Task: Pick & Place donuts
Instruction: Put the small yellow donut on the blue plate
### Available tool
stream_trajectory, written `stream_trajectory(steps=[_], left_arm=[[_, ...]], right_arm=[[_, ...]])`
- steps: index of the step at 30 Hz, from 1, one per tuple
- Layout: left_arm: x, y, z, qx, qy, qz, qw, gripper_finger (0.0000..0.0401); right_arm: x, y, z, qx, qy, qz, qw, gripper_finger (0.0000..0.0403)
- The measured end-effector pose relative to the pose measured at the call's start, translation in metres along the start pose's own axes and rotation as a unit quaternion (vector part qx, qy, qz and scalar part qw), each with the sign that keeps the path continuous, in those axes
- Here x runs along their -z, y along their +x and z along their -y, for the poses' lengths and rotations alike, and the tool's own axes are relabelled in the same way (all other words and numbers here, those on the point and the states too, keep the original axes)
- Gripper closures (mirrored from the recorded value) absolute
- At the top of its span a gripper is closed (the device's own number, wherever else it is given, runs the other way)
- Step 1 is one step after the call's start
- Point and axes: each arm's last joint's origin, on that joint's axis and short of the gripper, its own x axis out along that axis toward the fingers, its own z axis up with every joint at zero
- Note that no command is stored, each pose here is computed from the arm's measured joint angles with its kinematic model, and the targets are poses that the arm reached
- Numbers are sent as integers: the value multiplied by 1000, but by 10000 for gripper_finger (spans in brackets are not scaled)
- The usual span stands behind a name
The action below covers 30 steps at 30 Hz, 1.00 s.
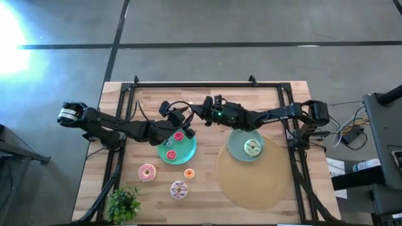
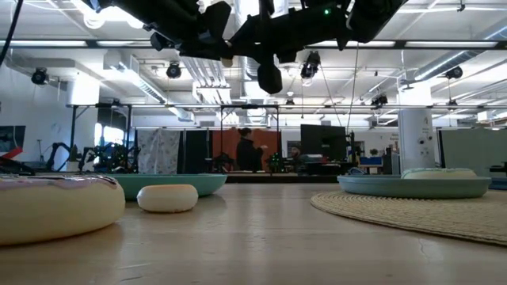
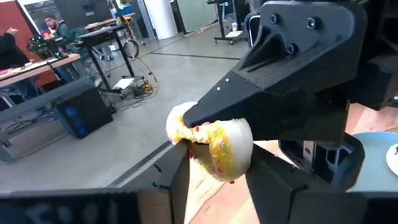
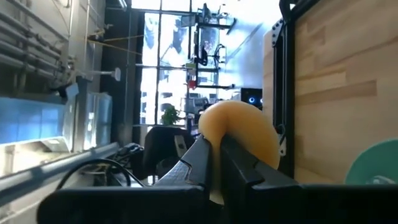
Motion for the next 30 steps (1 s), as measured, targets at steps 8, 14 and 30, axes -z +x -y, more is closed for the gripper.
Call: stream_trajectory(steps=[8, 14, 30], left_arm=[[2, 0, 0, 0, 7, -4, 1000, 371], [4, 0, 0, 1, 25, -11, 1000, 396], [38, -11, -4, 72, 164, -148, 973, 396]], right_arm=[[0, 0, 0, 0, -40, -5, 999, 332], [1, 0, 0, -3, -70, -28, 997, 263], [-27, -43, -26, 93, -289, -232, 924, 193]])
